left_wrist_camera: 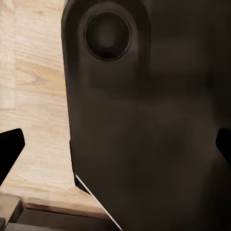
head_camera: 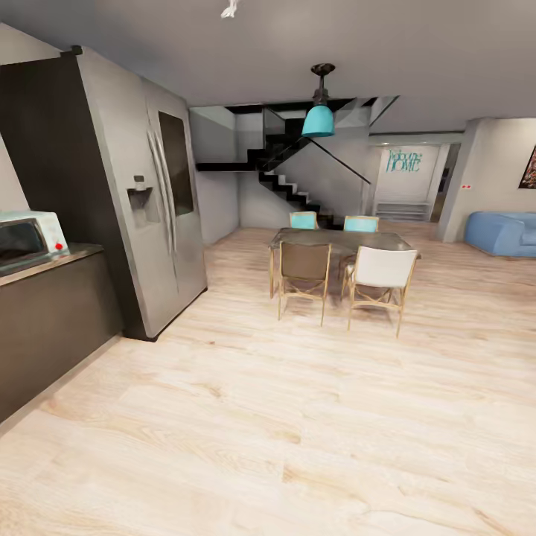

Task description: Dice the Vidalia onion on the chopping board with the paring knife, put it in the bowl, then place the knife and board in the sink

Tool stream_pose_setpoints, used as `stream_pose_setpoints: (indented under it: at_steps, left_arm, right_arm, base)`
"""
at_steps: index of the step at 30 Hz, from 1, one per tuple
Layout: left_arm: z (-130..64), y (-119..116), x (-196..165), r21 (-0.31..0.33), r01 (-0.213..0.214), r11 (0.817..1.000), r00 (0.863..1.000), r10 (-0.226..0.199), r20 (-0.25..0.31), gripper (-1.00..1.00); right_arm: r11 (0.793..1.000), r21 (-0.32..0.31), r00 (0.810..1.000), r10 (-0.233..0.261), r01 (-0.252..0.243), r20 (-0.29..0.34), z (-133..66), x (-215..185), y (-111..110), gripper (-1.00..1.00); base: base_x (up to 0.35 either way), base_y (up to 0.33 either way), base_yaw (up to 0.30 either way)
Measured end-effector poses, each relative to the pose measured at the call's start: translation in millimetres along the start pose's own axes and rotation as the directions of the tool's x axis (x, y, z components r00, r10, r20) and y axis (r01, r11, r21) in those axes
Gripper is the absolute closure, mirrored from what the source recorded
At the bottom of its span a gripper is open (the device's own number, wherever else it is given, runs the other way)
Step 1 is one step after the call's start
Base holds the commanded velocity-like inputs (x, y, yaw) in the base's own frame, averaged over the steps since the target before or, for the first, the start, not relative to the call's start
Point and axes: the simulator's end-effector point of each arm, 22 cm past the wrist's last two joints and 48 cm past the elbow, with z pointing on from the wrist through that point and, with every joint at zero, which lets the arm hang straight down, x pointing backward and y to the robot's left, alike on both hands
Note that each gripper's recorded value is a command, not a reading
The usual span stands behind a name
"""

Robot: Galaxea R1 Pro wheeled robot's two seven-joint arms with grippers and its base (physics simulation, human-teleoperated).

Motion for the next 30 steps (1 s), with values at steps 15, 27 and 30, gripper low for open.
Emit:
stream_pose_setpoints:
  at_steps: [15, 27, 30]
  left_arm:
    - [-0.1, 10.6, 0.4, -0.012, -0.003, 1.000, 1.000, 0.003, 0.000, -1.00]
    - [-0.1, 12.9, 0.4, -0.015, -0.003, 1.000, 1.000, 0.003, 0.000, -1.00]
    - [-0.1, 12.9, 0.4, -0.015, -0.003, 1.000, 1.000, 0.003, 0.000, -1.00]
  right_arm:
    - [1.000, -0.018, 1.000, 0.003, -0.003, 0.029, -0.4, -14.9, 15.4, -1.00]
    - [1.000, -0.017, 0.994, 0.010, -0.008, 0.107, -2.2, -44.6, 14.5, -1.00]
    - [1.000, -0.017, 0.984, 0.011, -0.008, 0.178, -4.5, -60.3, 14.5, -1.00]
  base:
    - [0.000, 0.000, 0.000]
    - [0.000, 0.000, 0.000]
    - [0.000, 0.000, 0.000]
